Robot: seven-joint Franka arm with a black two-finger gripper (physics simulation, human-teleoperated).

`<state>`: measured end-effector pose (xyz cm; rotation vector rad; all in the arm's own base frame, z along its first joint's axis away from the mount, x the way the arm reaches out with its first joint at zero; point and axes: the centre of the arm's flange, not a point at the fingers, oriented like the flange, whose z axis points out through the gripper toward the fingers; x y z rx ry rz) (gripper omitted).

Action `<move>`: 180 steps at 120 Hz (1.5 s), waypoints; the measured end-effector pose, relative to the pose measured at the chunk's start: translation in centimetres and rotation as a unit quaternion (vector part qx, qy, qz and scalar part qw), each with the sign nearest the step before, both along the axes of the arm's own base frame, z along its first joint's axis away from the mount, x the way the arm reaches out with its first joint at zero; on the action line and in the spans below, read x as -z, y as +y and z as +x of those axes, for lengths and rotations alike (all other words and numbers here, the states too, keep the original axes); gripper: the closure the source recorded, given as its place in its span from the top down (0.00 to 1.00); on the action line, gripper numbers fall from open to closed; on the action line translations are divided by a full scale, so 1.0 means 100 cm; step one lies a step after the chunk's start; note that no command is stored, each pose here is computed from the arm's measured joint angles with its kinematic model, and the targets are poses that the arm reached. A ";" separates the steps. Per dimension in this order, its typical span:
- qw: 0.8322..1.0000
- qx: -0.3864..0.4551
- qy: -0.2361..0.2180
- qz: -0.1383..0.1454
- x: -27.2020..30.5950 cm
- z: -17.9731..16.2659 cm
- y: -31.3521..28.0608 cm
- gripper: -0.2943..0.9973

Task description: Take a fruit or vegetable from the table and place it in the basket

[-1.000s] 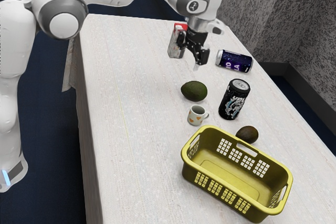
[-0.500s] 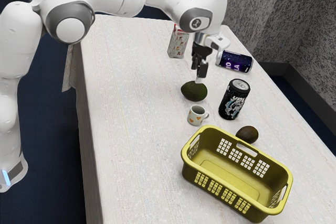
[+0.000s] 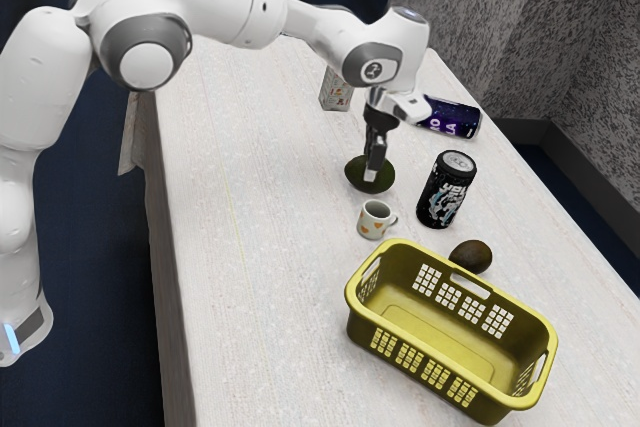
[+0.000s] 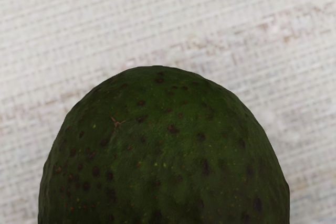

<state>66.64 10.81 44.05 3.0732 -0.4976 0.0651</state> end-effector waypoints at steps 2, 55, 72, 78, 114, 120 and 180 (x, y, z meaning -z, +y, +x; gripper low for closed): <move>1.000 0.002 0.001 -0.001 0.003 0.000 0.000 0.77; 0.999 0.037 -0.006 -0.008 0.028 0.009 -0.001 0.73; 0.999 0.032 -0.013 -0.008 0.024 0.010 -0.001 0.54; 0.999 0.028 -0.017 -0.006 0.022 0.010 -0.001 0.50; 0.994 0.037 -0.107 -0.005 -0.127 -0.092 -0.082 0.45; 0.991 0.051 -0.121 -0.009 -0.144 -0.099 -0.109 0.45; 0.973 0.154 -0.165 -0.047 -0.183 -0.109 -0.321 0.44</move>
